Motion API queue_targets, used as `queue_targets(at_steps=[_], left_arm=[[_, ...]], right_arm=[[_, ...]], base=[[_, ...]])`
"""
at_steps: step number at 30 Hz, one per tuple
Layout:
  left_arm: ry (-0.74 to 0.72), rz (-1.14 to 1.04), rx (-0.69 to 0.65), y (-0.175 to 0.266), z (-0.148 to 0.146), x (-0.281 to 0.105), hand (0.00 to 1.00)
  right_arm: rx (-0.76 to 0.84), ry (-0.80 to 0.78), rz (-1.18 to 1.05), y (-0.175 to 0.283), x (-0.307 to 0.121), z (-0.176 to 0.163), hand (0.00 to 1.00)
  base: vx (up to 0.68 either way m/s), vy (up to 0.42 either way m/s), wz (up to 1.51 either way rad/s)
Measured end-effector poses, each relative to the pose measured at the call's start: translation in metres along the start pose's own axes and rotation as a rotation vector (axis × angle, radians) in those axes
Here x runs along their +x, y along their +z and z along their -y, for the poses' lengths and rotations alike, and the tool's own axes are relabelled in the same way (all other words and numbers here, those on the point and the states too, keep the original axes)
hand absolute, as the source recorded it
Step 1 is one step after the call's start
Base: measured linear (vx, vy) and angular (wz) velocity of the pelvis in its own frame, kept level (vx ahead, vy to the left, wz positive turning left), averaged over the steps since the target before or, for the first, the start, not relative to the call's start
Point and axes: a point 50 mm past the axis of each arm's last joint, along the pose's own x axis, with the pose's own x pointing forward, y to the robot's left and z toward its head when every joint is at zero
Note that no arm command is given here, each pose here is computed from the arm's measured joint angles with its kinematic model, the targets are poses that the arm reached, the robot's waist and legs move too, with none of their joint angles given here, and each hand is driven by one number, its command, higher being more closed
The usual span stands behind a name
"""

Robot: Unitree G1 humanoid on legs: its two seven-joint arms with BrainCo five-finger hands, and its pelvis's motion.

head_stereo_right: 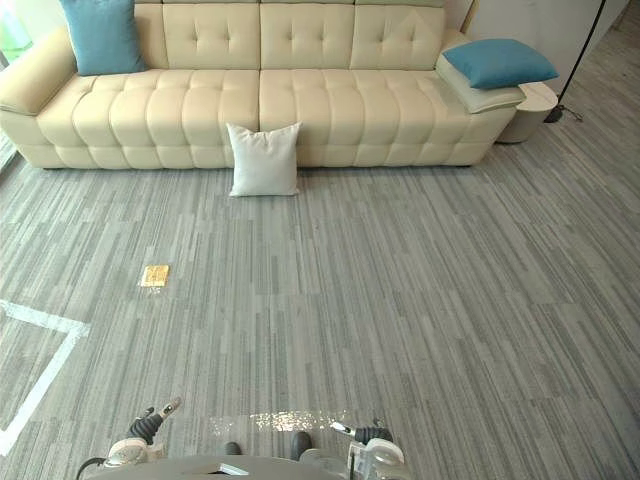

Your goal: Pick up cushions and gather them together orderly.

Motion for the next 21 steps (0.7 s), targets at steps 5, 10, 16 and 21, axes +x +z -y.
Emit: queue_targets(at_steps=[5, 10, 16, 21], left_arm=[[0.000, 0.000, 0.000, 0.0000, 0.0000, 0.0000, 0.00], [0.000, 0.001, 0.001, 0.0003, -0.0001, 0.0001, 0.00], [0.001, 0.010, 0.004, 0.0038, -0.0008, 0.0009, 0.00], [0.001, 0.020, 0.002, 0.0077, -0.0005, 0.0017, 0.00]], right_arm=[[-0.001, 0.001, 0.000, 0.0000, 0.0000, -0.0001, 0.00], [-0.004, 0.003, 0.002, 0.0002, -0.0001, -0.0006, 0.00], [-0.004, 0.005, 0.005, 0.0007, -0.0001, -0.0011, 0.00], [0.008, 0.005, 0.015, 0.0023, -0.0001, -0.0011, 0.00]], base=[[-0.03, -0.008, 0.00], [-0.01, -0.005, 0.00], [0.00, -0.006, 0.05], [0.00, -0.019, 0.08]])
